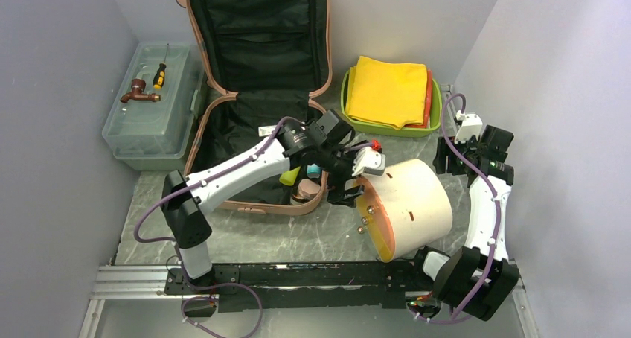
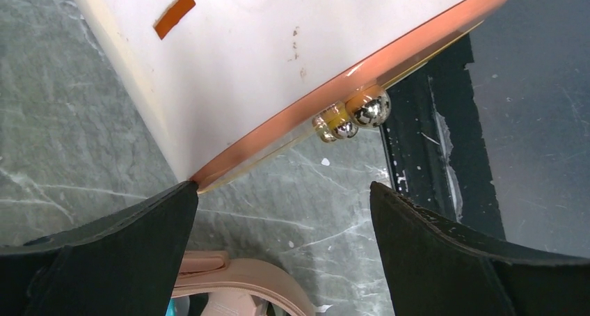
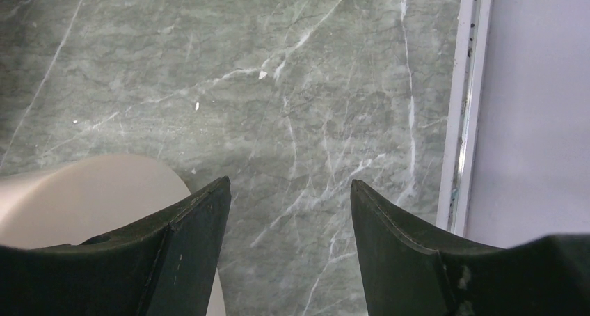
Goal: Open, take out, and arrange the luggage
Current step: Adjust the storage box at the center of the board.
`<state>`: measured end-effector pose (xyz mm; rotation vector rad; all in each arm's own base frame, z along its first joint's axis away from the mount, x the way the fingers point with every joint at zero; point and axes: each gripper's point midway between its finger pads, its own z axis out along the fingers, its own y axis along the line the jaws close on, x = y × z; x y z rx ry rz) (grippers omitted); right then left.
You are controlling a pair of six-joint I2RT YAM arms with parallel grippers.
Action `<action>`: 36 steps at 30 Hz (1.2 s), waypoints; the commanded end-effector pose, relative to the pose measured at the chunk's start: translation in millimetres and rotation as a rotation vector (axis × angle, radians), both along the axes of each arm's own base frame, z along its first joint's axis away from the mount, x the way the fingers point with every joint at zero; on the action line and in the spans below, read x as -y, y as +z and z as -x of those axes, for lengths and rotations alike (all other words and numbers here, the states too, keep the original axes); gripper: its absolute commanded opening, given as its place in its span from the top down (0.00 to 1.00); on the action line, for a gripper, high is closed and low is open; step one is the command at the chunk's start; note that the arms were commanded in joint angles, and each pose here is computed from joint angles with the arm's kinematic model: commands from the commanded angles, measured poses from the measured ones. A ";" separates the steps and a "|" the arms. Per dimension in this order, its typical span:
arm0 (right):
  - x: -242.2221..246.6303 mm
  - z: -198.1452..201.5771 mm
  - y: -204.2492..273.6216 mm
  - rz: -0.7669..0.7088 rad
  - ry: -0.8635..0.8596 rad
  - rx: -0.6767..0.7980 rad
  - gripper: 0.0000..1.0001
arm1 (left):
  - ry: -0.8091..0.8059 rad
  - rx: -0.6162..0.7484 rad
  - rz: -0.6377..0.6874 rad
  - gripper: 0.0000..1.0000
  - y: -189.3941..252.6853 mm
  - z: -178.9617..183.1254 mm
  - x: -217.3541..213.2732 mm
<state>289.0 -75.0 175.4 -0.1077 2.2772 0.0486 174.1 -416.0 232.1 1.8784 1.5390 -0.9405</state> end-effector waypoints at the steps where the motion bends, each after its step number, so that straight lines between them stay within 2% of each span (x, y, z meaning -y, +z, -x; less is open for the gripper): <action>1: 0.8 -5.4 7.0 0.004 0.016 0.043 0.34 | -0.042 0.014 -0.050 0.01 -22.3 12.1 14.4; 9: 0.2 -3.0 1.0 0.008 0.049 0.028 0.34 | -0.076 0.108 -0.219 0.01 -87.8 11.0 18.9; 14: -0.8 -1.4 -8.0 0.002 0.075 -0.001 0.34 | -0.145 0.174 -0.441 0.01 -152.2 18.7 19.7; 16: 0.6 -3.0 -9.0 -0.003 0.065 -0.010 0.34 | -0.171 0.155 -0.512 0.01 -167.4 27.9 23.0; 20: -15.1 -6.6 9.4 -0.071 0.085 0.019 0.31 | -0.087 0.188 -0.435 0.01 -137.4 9.6 41.4; 22: -13.0 -5.3 9.9 -0.042 0.080 0.039 0.29 | -0.046 0.246 -0.375 0.01 -116.0 -3.7 42.6; 25: -11.8 -4.7 17.5 -0.013 0.085 0.071 0.27 | 0.001 0.275 -0.364 0.01 -100.5 -21.7 32.6; 28: -13.9 -3.8 27.3 -0.021 0.078 0.091 0.24 | 0.021 0.255 -0.320 0.01 -78.1 -28.7 24.4; 32: -5.4 0.1 35.6 0.028 0.039 0.100 0.18 | 0.023 0.230 -0.198 0.01 -28.8 -30.0 16.5; 36: -5.3 10.0 44.2 0.071 0.048 0.110 0.12 | 0.076 0.271 -0.107 0.01 10.1 -34.8 15.5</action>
